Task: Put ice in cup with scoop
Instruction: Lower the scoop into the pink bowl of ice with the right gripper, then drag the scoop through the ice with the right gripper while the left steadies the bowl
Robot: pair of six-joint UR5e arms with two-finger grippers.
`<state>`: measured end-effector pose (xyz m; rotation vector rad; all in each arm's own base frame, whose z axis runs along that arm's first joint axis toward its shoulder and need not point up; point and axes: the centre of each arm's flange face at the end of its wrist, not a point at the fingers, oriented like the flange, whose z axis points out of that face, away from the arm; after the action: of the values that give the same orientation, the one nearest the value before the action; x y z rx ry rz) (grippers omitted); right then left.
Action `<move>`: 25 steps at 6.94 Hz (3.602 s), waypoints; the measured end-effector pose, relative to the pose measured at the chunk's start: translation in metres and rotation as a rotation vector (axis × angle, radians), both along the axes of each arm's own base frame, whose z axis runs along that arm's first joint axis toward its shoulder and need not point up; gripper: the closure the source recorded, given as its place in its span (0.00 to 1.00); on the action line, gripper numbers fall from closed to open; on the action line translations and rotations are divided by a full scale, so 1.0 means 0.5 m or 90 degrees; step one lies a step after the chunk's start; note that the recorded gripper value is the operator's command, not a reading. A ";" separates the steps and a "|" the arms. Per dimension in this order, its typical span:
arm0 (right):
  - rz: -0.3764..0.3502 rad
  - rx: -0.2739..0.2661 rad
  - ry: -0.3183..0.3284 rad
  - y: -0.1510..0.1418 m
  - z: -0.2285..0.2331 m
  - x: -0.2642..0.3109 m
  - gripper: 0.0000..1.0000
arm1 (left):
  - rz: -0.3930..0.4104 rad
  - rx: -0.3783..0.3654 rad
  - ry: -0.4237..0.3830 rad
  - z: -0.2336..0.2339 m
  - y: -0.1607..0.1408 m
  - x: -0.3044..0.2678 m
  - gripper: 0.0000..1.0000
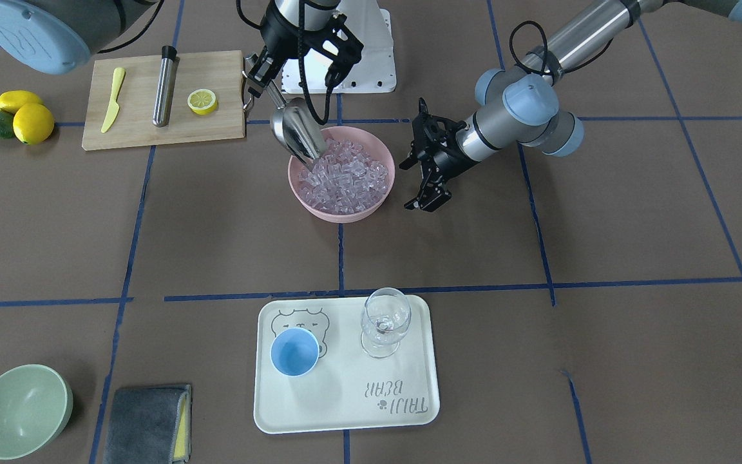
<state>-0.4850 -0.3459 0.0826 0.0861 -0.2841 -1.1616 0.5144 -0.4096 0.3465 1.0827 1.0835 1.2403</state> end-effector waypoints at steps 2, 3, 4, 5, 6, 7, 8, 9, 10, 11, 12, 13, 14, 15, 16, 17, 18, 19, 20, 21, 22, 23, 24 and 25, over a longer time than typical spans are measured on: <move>-0.003 -0.007 0.022 -0.015 -0.009 -0.030 1.00 | -0.004 -0.028 0.006 -0.012 0.000 0.001 0.00; -0.008 -0.007 0.030 -0.018 -0.006 -0.031 1.00 | -0.005 -0.033 0.010 -0.021 -0.001 0.004 0.00; -0.017 -0.007 0.040 -0.019 -0.003 -0.030 1.00 | -0.005 -0.035 0.012 -0.025 -0.002 0.004 0.00; -0.022 -0.009 0.049 -0.021 0.004 -0.034 1.00 | -0.005 -0.035 0.012 -0.027 -0.002 0.004 0.00; -0.024 -0.013 0.061 -0.026 0.014 -0.042 1.00 | -0.005 -0.035 0.013 -0.028 -0.002 0.004 0.00; -0.025 -0.015 0.069 -0.030 0.020 -0.048 1.00 | -0.005 -0.035 0.014 -0.030 -0.002 0.005 0.00; -0.025 -0.017 0.071 -0.032 0.022 -0.054 1.00 | -0.005 -0.034 0.015 -0.032 -0.003 0.005 0.00; -0.024 -0.019 0.069 -0.035 0.026 -0.061 1.00 | -0.005 -0.033 0.015 -0.034 -0.003 0.005 0.00; -0.021 -0.018 0.061 -0.038 0.037 -0.070 1.00 | -0.005 -0.033 0.016 -0.035 -0.003 0.005 0.00; -0.019 -0.017 0.047 -0.040 0.052 -0.080 1.00 | -0.005 -0.032 0.018 -0.037 -0.003 0.005 0.00; -0.019 -0.019 0.036 -0.040 0.066 -0.086 1.00 | -0.005 -0.032 0.019 -0.039 -0.003 0.005 0.00; -0.018 -0.019 0.029 -0.040 0.083 -0.090 1.00 | -0.005 -0.033 0.020 -0.042 -0.003 0.005 0.00; -0.019 -0.016 0.020 -0.041 0.106 -0.095 1.00 | -0.006 -0.032 0.022 -0.047 -0.003 0.006 0.00; -0.019 -0.012 0.010 -0.039 0.131 -0.092 1.00 | -0.005 -0.031 0.023 -0.050 -0.004 0.007 0.00; -0.021 -0.007 -0.001 -0.032 0.156 -0.084 1.00 | -0.005 -0.031 0.024 -0.053 -0.004 0.008 0.00; -0.024 -0.001 -0.013 -0.025 0.179 -0.085 1.00 | -0.005 -0.030 0.025 -0.056 -0.004 0.008 0.00; -0.026 0.003 -0.023 -0.022 0.196 -0.090 1.00 | -0.005 -0.030 0.025 -0.057 -0.004 0.008 0.00; -0.027 0.006 -0.030 -0.021 0.208 -0.093 1.00 | -0.005 -0.030 0.026 -0.058 -0.004 0.008 0.00; -0.027 0.009 -0.039 -0.022 0.223 -0.096 1.00 | -0.005 -0.030 0.026 -0.059 -0.004 0.007 0.00; -0.027 0.012 -0.051 -0.024 0.240 -0.099 1.00 | -0.005 -0.030 0.027 -0.059 -0.004 0.007 0.00; -0.027 0.011 -0.062 -0.025 0.250 -0.099 1.00 | -0.005 -0.030 0.027 -0.060 -0.004 0.006 0.00; -0.028 0.008 -0.074 -0.025 0.253 -0.099 1.00 | -0.004 -0.030 0.027 -0.061 -0.004 0.004 0.00; -0.029 0.010 -0.088 -0.027 0.258 -0.100 1.00 | -0.004 -0.029 0.028 -0.063 -0.005 0.003 0.00; -0.029 0.013 -0.108 -0.029 0.268 -0.101 1.00 | -0.004 -0.029 0.028 -0.064 -0.006 0.001 0.00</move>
<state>-0.5355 -0.3605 0.2165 0.1975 -0.4254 -1.2050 0.5147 -0.4126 0.3142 1.0820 1.1353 1.1860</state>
